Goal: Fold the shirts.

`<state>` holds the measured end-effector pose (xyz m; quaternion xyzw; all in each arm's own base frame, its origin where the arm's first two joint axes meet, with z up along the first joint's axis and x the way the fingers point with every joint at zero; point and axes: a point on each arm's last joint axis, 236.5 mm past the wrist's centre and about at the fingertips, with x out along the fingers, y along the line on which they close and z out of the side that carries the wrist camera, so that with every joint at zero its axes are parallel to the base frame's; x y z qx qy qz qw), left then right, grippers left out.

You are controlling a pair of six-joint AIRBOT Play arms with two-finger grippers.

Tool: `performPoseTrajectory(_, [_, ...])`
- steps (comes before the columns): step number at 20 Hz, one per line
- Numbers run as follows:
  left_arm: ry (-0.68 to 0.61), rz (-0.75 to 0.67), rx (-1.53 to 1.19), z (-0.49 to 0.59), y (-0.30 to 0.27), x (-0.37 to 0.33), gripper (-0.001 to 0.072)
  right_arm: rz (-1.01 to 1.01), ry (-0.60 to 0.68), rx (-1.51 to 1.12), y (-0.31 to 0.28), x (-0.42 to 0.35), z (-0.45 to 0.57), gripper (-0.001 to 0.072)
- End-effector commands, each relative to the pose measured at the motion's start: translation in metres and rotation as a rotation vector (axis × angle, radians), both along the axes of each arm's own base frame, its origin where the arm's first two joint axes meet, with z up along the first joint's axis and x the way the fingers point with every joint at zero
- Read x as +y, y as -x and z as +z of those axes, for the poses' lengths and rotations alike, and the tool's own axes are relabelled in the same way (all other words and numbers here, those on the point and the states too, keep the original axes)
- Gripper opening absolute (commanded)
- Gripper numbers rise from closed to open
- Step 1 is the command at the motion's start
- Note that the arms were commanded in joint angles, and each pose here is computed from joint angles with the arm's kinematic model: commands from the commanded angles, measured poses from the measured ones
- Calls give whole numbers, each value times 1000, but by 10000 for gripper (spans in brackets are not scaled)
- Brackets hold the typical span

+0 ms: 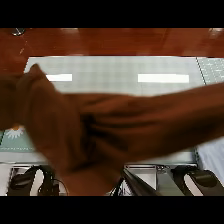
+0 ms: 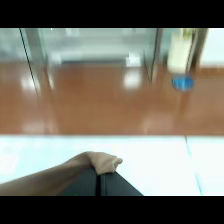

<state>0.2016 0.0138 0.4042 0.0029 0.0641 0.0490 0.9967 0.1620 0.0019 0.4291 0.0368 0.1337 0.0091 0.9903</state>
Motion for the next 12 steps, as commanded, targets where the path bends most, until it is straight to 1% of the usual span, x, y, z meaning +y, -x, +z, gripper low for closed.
performPoseTrajectory(1, [154,-52,245,-114,-45,-4,20,43,-26,294,-17,15,-86,25])
performPoseTrajectory(3, [279,-93,332,-176,-75,-11,20,103,-51,450,-39,33,-147,25])
performPoseTrajectory(4, [342,-95,360,-204,-91,-12,20,88,-49,497,-55,32,-176,25])
performPoseTrajectory(5, [409,-90,384,-231,-108,-11,20,51,-37,527,-72,24,-205,25])
performPoseTrajectory(7, [495,-107,430,-269,-141,-13,20,-89,-5,616,-103,-4,-267,24])
performPoseTrajectory(9, [528,-161,472,-291,-179,-26,20,-189,29,673,-135,-30,-307,24])
performPoseTrajectory(11, [561,-211,547,-314,-216,-45,20,-226,-44,716,-175,-46,-339,24])
performPoseTrajectory(12, [572,-236,591,-327,-233,-57,20,-230,-113,740,-194,-52,-356,24])
